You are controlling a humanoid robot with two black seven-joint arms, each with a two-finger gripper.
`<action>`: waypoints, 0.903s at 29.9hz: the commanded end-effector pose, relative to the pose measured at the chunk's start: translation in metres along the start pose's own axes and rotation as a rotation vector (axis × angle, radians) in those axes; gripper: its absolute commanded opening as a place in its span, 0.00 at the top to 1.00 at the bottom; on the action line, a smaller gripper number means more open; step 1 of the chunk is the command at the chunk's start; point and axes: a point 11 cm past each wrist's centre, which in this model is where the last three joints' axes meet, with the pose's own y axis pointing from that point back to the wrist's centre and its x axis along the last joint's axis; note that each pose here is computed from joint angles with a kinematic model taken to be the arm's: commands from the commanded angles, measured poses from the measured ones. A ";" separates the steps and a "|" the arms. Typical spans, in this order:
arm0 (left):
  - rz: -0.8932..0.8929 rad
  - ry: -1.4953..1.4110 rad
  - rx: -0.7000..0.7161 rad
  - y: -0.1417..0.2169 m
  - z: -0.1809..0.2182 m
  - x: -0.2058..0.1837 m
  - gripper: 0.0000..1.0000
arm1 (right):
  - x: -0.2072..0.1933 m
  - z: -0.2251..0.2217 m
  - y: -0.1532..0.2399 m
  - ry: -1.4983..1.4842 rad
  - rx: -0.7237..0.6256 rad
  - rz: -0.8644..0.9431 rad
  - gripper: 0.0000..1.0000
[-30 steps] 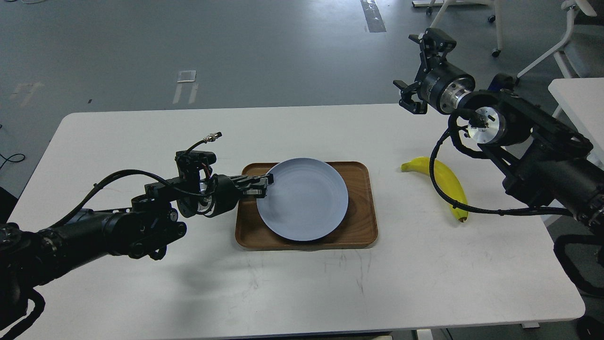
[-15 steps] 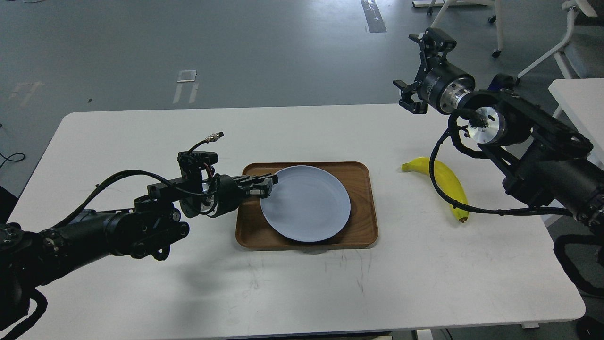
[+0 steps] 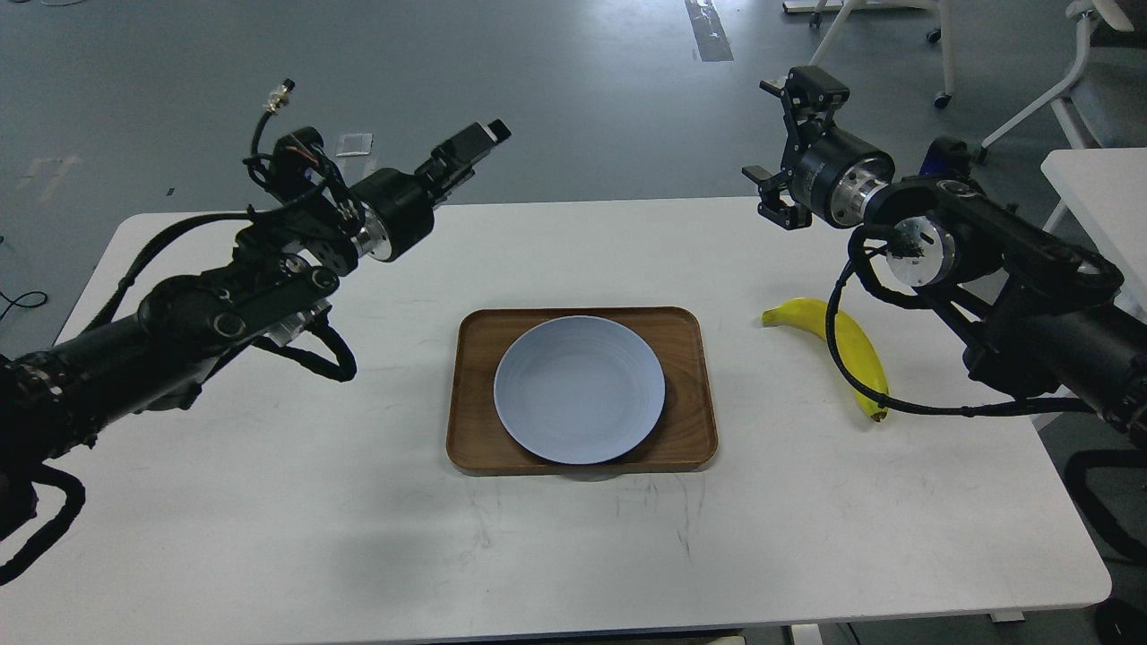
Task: Place banana on plate with both arms
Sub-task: 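Release the plate and lift the left gripper away, then reach the right gripper to the yellow banana and grasp it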
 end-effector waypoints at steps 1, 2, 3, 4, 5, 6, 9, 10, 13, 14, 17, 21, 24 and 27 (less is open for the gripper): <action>0.034 0.315 -0.052 0.007 0.029 0.049 0.02 | 0.021 0.022 0.014 0.494 -0.088 0.012 0.04; 0.022 0.401 -0.004 0.009 0.029 0.057 0.02 | 0.034 0.028 0.024 0.641 -0.117 0.022 0.04; 0.022 0.402 -0.003 0.009 0.029 0.057 0.02 | 0.035 0.028 0.024 0.643 -0.117 0.022 0.04; 0.030 0.472 0.058 0.011 0.025 0.061 0.02 | 0.045 0.029 0.032 0.753 -0.131 0.027 0.04; 0.043 0.544 0.106 0.012 0.021 0.063 0.02 | 0.052 0.031 0.040 0.849 -0.137 0.018 0.04; 0.049 0.581 0.124 0.013 0.018 0.063 0.02 | 0.054 0.031 0.044 0.890 -0.138 0.009 0.04; 0.086 0.691 0.150 0.022 -0.005 0.057 0.02 | 0.066 0.046 0.066 1.078 -0.184 -0.042 0.04; 0.088 0.717 0.147 0.022 -0.010 0.052 0.02 | 0.068 0.052 0.072 1.147 -0.198 -0.071 0.05; 0.091 0.748 0.149 0.025 -0.020 0.045 0.02 | 0.066 0.082 0.082 1.205 -0.255 -0.146 0.07; 0.094 0.751 0.149 0.026 -0.023 0.044 0.02 | 0.066 0.088 0.084 1.210 -0.269 -0.158 0.07; 0.103 0.753 0.141 0.029 -0.028 0.043 0.02 | 0.066 0.115 0.093 1.221 -0.328 -0.200 0.09; 0.105 0.749 0.141 0.031 -0.029 0.045 0.02 | 0.066 0.145 0.103 1.231 -0.382 -0.227 0.14; 0.108 0.749 0.140 0.032 -0.028 0.046 0.02 | 0.060 0.154 0.099 1.230 -0.389 -0.239 0.15; 0.112 0.752 0.140 0.032 -0.029 0.048 0.02 | 0.058 0.162 0.096 1.247 -0.408 -0.249 0.20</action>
